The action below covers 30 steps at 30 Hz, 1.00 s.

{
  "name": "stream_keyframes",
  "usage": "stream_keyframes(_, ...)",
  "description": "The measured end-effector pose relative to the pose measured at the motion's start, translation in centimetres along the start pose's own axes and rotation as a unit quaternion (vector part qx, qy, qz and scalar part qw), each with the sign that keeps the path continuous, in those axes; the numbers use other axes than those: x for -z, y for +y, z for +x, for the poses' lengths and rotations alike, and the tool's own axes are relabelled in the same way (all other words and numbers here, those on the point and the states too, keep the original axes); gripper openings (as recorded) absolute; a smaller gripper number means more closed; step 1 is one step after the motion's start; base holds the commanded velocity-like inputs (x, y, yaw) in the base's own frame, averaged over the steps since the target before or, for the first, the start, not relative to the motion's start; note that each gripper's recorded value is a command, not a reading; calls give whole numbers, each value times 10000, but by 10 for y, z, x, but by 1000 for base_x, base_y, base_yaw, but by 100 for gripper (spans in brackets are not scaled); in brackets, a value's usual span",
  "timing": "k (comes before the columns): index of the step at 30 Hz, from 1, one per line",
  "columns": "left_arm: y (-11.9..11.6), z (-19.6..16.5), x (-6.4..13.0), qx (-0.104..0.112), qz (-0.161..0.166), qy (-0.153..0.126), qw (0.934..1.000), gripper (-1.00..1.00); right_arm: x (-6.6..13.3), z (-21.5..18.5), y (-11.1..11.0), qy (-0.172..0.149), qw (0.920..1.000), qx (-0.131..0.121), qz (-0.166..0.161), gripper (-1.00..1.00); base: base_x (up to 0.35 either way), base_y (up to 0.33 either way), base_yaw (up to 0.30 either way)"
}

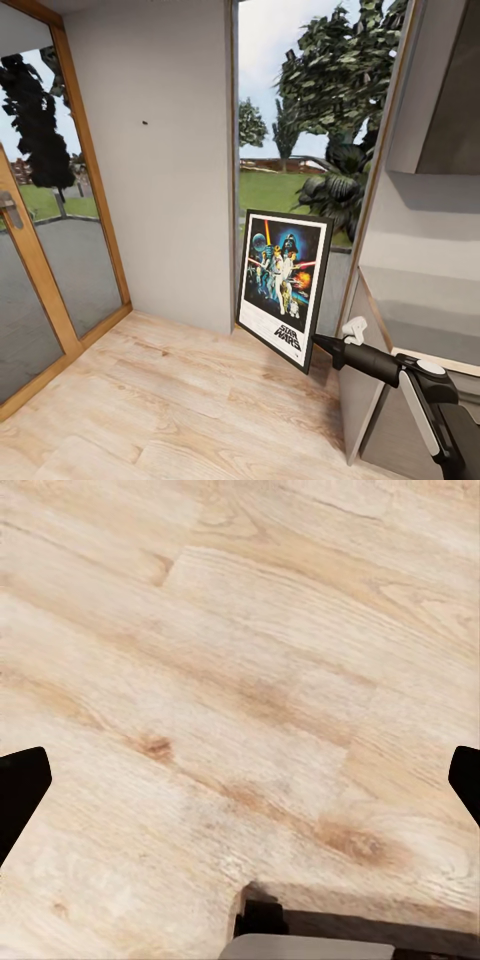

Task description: Pick up the poster from the kitchen countertop and hang it on one of the wall nails in the kitchen.

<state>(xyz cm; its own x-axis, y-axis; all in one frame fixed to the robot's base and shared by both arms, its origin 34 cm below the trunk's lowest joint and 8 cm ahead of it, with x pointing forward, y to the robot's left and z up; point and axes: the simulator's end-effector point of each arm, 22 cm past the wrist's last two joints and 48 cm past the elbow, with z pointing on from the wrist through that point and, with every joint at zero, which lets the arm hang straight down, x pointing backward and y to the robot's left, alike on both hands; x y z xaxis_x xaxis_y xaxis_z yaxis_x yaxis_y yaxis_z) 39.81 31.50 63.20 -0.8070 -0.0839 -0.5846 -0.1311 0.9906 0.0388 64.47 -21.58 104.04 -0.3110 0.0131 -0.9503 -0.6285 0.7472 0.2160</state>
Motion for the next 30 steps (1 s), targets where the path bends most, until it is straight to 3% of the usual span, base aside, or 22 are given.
stream_keyframes(30, 2, -13, 32, 0, 1, 16, 10000, 100, 12, -30, 11, 8, 10000, 0, 4, -100, 0, 0, 0)
